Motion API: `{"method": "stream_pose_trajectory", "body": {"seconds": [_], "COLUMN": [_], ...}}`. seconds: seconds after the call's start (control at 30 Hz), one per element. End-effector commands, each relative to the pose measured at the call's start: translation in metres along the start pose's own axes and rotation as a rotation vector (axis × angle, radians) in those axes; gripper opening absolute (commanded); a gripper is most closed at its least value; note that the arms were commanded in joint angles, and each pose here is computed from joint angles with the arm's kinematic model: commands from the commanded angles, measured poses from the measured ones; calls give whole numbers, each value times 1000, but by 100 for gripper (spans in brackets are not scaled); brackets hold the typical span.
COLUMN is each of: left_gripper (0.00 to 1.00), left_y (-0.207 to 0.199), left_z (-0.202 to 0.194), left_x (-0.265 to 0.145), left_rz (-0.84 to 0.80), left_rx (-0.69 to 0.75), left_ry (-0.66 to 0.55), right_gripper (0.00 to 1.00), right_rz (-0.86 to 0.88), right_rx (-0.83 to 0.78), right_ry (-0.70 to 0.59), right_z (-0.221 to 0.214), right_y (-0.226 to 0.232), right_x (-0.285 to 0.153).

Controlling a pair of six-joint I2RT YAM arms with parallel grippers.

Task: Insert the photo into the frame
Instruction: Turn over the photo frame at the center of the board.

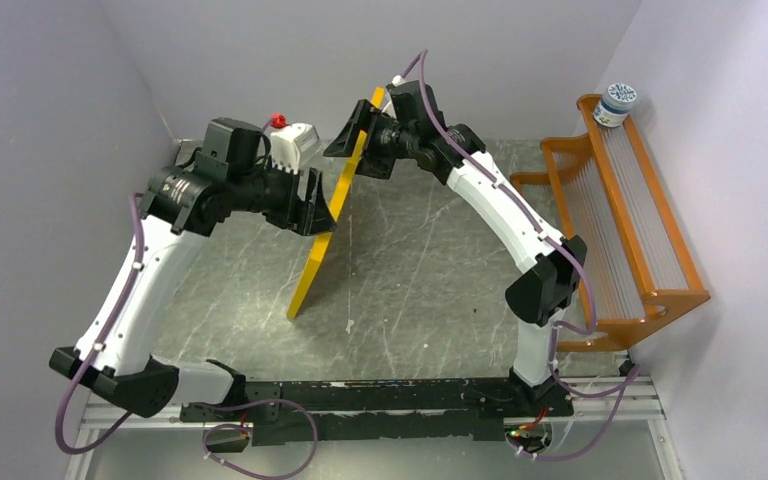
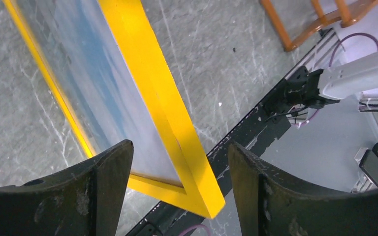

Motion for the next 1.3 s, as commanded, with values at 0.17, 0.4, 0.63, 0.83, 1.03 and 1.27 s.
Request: {"method": "stream_pose_trajectory", "body": {"seconds": [0.17, 0.4, 0.63, 0.83, 1.03, 1.27], "left_gripper": [79, 82, 84, 86, 87, 88], "left_y": [-10, 8, 55, 106, 173, 222], "left_z": [16, 22, 12, -3, -24, -35], "left_x": [-8, 15, 66, 100, 123, 150], "left_rz": [-38, 97, 322, 330, 349, 381], "left_rx": [18, -126, -333, -465, -608, -679], "left_ry": [-174, -253, -136, -80, -45, 16], "right_gripper": [63, 53, 59, 77, 84, 89], "right_rz": [-131, -132, -23, 29, 91, -19], "right_rx": [-83, -70, -90, -90, -35, -20], "right_ry": [-16, -2, 21, -4, -54, -73], "right_z": [-2, -15, -35, -53, -57, -57], "right_y": [-9, -39, -95, -142, -179, -214], "right_x": [-45, -68, -92, -104, -95, -73]}}
Point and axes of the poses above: each gripper's point midway between its finger pads, its own x axis out along the fingers, its own y axis along the line the jaws close on, z = x × y, the point moved 9 cm from there along -x, back along the fingers, and after that the axes turned 8 degrees about -x, right-handed, at the moved point
